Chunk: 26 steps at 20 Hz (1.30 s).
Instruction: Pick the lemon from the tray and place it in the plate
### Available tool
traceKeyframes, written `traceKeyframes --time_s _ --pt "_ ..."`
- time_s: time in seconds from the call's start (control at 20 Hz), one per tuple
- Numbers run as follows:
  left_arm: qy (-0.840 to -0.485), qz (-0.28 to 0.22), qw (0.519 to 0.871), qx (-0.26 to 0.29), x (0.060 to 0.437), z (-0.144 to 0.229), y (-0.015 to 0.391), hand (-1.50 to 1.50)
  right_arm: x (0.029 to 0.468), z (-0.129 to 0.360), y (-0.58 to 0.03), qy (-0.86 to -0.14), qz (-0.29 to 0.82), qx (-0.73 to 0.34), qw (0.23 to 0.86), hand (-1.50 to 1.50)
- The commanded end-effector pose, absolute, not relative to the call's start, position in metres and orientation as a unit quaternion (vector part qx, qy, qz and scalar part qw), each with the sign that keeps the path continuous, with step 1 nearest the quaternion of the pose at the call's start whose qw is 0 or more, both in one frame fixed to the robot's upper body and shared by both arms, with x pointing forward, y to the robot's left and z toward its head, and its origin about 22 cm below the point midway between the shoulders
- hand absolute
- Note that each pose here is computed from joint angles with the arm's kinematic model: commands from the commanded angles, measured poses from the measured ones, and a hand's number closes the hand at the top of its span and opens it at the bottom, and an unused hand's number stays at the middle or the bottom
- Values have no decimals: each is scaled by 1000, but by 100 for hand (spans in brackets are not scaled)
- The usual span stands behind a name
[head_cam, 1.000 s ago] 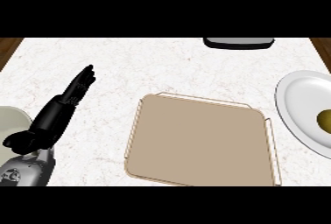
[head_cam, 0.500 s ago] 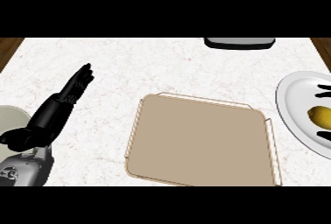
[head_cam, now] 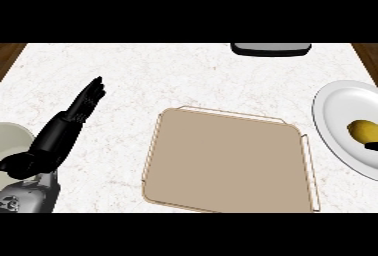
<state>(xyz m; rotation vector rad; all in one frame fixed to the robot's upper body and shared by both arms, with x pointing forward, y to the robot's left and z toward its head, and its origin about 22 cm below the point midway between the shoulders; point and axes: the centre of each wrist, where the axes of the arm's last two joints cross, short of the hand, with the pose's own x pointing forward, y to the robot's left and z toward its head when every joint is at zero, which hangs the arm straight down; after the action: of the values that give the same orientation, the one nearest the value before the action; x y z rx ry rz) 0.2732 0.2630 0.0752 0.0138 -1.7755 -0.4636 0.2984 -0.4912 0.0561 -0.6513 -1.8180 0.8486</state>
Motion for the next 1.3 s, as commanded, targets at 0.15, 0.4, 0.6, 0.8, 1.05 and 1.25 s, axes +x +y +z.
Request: traceKeyframes --time_s 0.15,0.4,0.6,0.8,1.05,1.25 --pt "-767 -200 609 6 265 76 267 0 288 72 -517 -785 248 -104 558 -150" --pt "-769 -194 609 4 270 78 268 0 264 71 -542 -793 168 -28 585 -150" --pt "-770 -190 609 11 280 79 258 0 243 109 -576 -798 159 -13 580 -150" --pt "-775 -188 603 5 274 88 267 0 229 115 -586 -795 158 -7 585 -150" --pt "-771 -200 604 7 272 79 270 0 219 144 -599 -796 156 -12 584 -150" --pt "-768 -192 610 3 272 78 261 0 206 149 -606 -793 158 -13 588 -150"
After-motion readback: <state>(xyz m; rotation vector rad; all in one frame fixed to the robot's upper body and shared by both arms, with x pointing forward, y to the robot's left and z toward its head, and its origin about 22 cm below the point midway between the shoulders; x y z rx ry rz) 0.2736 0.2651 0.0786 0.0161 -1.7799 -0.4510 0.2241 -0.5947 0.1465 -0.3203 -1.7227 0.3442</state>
